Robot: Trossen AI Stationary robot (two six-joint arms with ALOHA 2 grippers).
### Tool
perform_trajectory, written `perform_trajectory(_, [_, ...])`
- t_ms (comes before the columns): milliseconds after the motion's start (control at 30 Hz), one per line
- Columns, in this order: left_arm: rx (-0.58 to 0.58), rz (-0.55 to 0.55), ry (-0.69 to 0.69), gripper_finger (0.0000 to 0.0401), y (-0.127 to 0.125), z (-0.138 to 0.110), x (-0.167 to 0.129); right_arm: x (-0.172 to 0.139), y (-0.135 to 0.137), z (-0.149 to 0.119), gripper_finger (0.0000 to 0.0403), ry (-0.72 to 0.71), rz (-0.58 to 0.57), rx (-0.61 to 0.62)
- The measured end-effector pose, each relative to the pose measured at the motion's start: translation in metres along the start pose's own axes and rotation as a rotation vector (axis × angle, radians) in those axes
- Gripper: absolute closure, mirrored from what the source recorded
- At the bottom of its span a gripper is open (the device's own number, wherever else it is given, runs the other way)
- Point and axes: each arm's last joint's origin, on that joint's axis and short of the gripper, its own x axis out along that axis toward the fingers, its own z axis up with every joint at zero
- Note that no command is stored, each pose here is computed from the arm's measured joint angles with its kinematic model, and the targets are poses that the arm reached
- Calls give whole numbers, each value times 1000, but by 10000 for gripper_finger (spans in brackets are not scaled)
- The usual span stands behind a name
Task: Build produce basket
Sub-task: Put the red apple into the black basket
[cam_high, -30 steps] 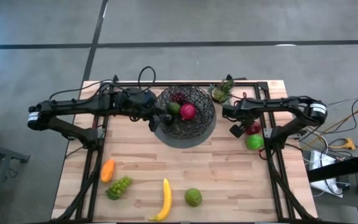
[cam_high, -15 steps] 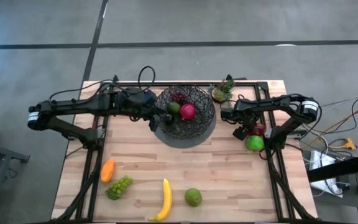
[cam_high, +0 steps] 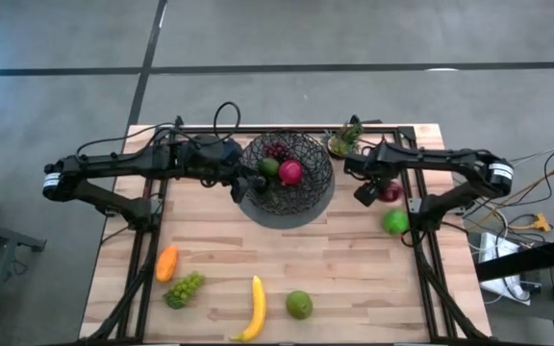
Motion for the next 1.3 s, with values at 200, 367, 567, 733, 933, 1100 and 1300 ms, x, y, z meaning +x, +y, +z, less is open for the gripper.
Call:
perform_trajectory(200, [0, 0, 0, 230, 0, 0, 0, -37, -4, 10, 191, -149, 79, 34])
perform_trajectory(367, [0, -3, -7, 230, 0, 1, 0, -80, -5, 24, 191, -316, 290, 49])
perform_trajectory(567, [1, -20, -36, 230, -3, 5, -3, -122, 8, 50, 191, -599, 605, 44])
perform_trajectory(733, [1, -32, -58, 230, -6, 10, -9, -120, 33, 76, 191, -756, 703, 64])
perform_trajectory(933, [1, -38, -69, 230, -6, 11, -14, -80, 57, 107, 191, -698, 638, 115])
perform_trajectory(1100, [1, -41, -73, 230, -6, 10, -16, -59, 61, 121, 190, -651, 569, 166])
perform_trajectory(1300, [1, -41, -71, 230, -6, 9, -18, -46, 58, 130, 154, -605, 528, 191])
